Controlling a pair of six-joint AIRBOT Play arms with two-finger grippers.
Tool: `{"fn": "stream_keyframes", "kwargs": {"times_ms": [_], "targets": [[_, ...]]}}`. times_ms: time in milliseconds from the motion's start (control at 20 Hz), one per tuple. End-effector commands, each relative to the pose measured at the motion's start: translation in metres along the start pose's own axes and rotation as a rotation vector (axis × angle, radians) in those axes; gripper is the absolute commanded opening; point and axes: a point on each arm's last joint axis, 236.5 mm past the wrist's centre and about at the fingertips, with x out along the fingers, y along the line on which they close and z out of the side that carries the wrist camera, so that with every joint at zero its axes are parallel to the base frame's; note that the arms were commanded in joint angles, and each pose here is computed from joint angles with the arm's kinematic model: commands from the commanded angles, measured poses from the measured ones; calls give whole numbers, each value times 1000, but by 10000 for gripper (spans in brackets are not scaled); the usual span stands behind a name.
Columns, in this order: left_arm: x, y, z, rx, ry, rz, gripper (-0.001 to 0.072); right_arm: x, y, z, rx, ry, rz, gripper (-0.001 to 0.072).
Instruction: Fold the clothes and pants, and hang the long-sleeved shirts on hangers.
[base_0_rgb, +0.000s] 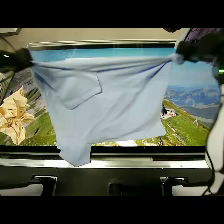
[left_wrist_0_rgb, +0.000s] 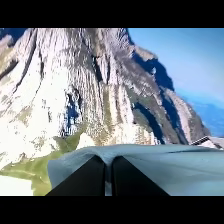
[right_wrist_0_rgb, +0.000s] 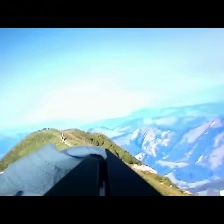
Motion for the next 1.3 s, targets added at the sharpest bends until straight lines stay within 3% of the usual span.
{"fn": "stream_keyframes", "kwargs": {"times_ms": [0, 100, 300, 350, 400, 450, 500, 550, 600, 750, 950, 1250], "targets": [[135, 23, -49, -54, 214, 47, 18, 122, 27, -77, 62, 223, 83, 36], [181, 34, -78, -88, 298, 72, 18, 158, 43, -112, 116, 317, 136, 45], [217, 49, -110, -108, 391, 101, 20, 177, 52, -137, 161, 387, 178, 142], [214, 51, -109, -111, 392, 103, 23, 171, 49, -132, 153, 387, 179, 299], [207, 54, -105, -115, 394, 107, 81, 161, 46, -128, 124, 393, 184, 439], [197, 61, -101, -110, 396, 113, 276, 147, 38, -125, 77, 411, 189, 509], [185, 68, -96, -98, 400, 119, 450, 132, 27, -127, 32, 445, 190, 506], [169, 78, -92, -86, 406, 124, 487, 116, 11, -132, -15, 493, 188, 506], [153, 88, -89, -80, 415, 130, 487, 100, -6, -139, -58, 551, 188, 506], [103, 116, -82, -151, 406, 141, 486, 58, -36, -145, 63, 616, 323, 485], [46, 148, -127, -281, 430, 136, 486, 22, -102, -204, 234, 672, 319, 486], [26, 163, -195, -332, 471, 175, 485, 16, -105, -312, 351, 818, 343, 488]]}}
